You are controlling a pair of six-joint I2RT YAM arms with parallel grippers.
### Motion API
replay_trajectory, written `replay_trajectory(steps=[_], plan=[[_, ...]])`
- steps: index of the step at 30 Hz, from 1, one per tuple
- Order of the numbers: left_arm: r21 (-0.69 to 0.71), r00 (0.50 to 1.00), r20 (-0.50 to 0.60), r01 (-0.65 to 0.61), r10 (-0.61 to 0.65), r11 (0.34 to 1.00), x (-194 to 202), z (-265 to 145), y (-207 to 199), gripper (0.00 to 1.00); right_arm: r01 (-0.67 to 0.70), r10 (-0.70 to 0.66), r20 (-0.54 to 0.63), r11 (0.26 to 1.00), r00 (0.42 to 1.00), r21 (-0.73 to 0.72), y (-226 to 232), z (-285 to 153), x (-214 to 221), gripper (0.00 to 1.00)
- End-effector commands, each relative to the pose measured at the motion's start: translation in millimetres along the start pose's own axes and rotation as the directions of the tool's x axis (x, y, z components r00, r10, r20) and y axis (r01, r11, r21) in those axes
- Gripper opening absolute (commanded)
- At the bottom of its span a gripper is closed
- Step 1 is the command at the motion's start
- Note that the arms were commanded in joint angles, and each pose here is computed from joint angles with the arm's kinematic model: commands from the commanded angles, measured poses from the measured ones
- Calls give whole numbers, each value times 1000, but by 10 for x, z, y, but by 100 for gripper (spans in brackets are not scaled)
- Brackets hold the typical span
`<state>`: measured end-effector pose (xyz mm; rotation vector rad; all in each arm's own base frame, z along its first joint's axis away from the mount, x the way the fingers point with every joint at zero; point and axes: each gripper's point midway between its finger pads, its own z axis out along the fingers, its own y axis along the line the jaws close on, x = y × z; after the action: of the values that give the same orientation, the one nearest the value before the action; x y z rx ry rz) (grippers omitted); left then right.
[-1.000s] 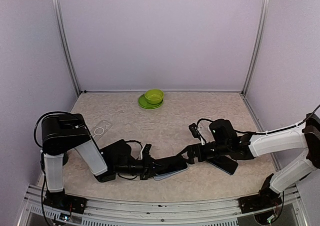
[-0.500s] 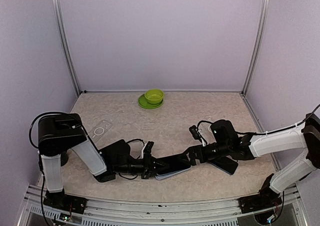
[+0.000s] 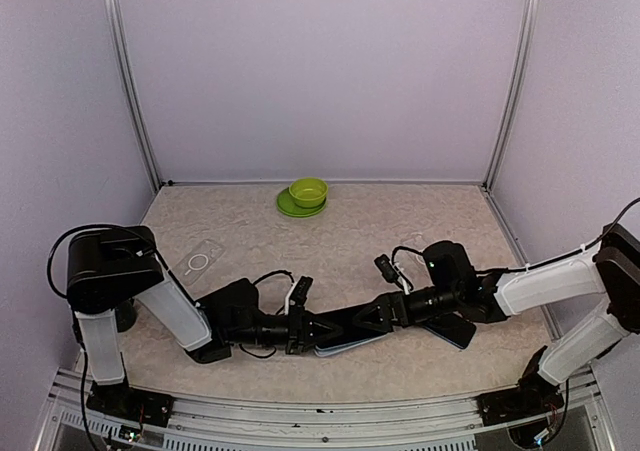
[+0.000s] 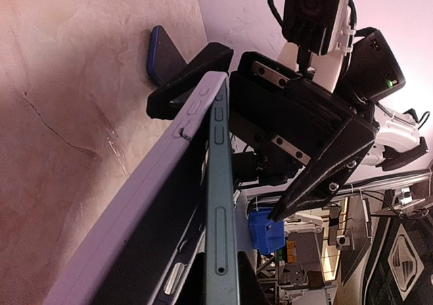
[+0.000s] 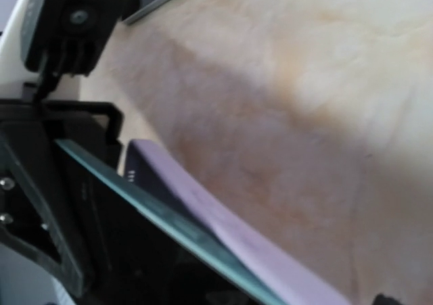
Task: Put the phone into the phone case
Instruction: Install the phone on the phone case.
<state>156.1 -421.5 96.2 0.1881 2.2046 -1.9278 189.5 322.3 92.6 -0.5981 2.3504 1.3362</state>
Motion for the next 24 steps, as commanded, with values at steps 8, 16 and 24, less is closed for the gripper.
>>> replay_trajectory(steps=[8,16,24], plan=[[138,991,4,-135,135,981,-38,36,-501,0,-33,28,-33,986,999,-161,223,22,41,100],[155,989,-10,-144,148,977,-7,62,-548,0,-42,34,-39,979,999,-201,279,13,61,97],[149,989,-17,-140,144,979,21,68,-504,0,-62,46,-71,970,996,-237,297,19,153,88]])
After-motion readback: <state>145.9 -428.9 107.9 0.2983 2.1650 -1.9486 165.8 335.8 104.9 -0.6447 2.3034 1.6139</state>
